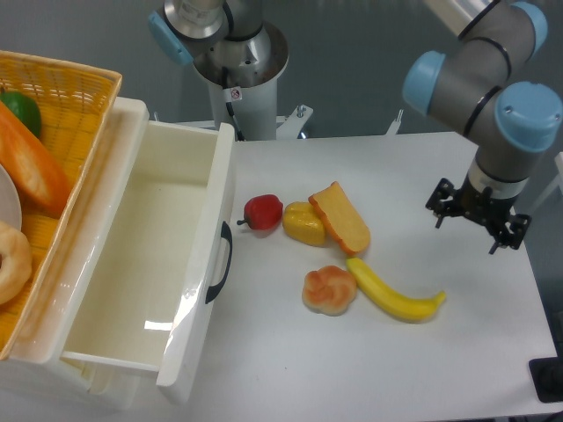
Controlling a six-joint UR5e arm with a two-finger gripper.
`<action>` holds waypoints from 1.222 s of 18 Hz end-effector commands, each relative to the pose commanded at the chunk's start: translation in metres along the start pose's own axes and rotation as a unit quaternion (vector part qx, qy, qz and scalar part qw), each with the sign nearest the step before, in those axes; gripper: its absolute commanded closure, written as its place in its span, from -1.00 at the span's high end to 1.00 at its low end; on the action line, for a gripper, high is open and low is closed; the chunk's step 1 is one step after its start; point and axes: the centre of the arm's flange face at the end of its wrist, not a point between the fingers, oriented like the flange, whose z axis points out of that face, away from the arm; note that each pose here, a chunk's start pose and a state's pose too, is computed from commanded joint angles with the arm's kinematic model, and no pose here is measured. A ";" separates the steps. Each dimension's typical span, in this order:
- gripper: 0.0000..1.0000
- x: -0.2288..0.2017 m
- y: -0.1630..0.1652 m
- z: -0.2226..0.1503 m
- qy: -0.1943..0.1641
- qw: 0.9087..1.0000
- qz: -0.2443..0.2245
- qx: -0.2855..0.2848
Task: Pick up the bread slice
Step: 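Move the open gripper over the toy bread slice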
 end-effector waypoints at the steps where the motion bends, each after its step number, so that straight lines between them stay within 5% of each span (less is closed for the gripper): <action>1: 1.00 0.003 0.000 0.004 0.004 1.000 0.000 -0.001; 6: 1.00 0.027 -0.003 0.020 0.028 0.999 -0.014 -0.007; 11: 1.00 0.084 0.001 0.015 0.041 0.990 -0.134 -0.011; 16: 1.00 0.120 -0.001 0.002 0.071 0.987 -0.140 -0.026; 22: 1.00 0.153 -0.035 0.010 0.109 0.968 -0.221 -0.055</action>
